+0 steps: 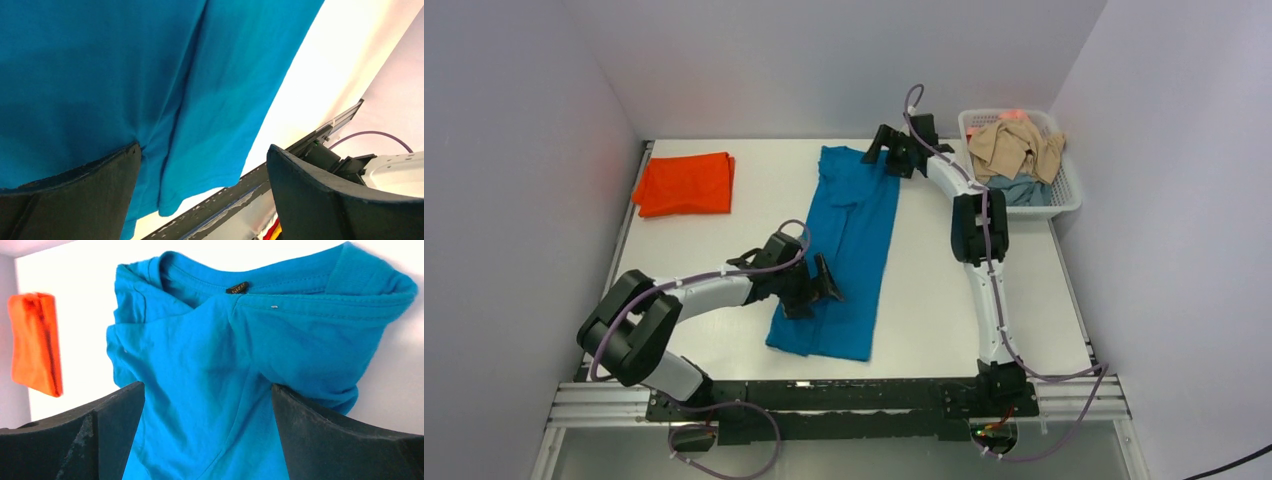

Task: Fold and stack the t-shirts
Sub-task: Rotate the tshirt 90 degrees

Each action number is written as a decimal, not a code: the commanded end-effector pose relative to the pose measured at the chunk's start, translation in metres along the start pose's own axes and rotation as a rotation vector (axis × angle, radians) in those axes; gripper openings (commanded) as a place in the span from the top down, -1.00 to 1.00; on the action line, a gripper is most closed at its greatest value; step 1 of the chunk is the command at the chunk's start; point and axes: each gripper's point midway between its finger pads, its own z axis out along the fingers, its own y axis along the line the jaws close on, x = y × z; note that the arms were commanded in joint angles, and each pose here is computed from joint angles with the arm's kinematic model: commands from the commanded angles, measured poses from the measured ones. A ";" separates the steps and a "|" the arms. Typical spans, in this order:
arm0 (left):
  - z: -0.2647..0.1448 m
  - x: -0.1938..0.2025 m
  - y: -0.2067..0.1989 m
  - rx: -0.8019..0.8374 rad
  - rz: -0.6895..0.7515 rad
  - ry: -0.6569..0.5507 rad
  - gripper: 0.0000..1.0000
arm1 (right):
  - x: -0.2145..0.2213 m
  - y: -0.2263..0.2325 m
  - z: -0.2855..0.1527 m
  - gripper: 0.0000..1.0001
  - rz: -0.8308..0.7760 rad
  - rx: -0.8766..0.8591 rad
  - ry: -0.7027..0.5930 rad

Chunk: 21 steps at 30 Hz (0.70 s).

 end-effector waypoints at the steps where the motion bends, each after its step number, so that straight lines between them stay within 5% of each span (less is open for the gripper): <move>1: 0.014 0.009 -0.007 -0.056 -0.091 -0.011 -0.99 | 0.036 0.013 0.049 -1.00 0.036 -0.087 0.063; 9: 0.013 0.012 -0.031 -0.015 -0.039 -0.017 -0.99 | 0.003 0.037 0.057 -1.00 0.044 -0.134 -0.052; 16: -0.037 -0.015 -0.072 0.038 0.157 -0.174 -0.99 | -0.033 0.111 -0.029 -1.00 -0.225 -0.201 -0.111; 21: -0.071 -0.014 -0.035 -0.097 0.221 -0.257 -0.99 | -0.005 0.115 -0.096 -1.00 -0.264 -0.141 -0.103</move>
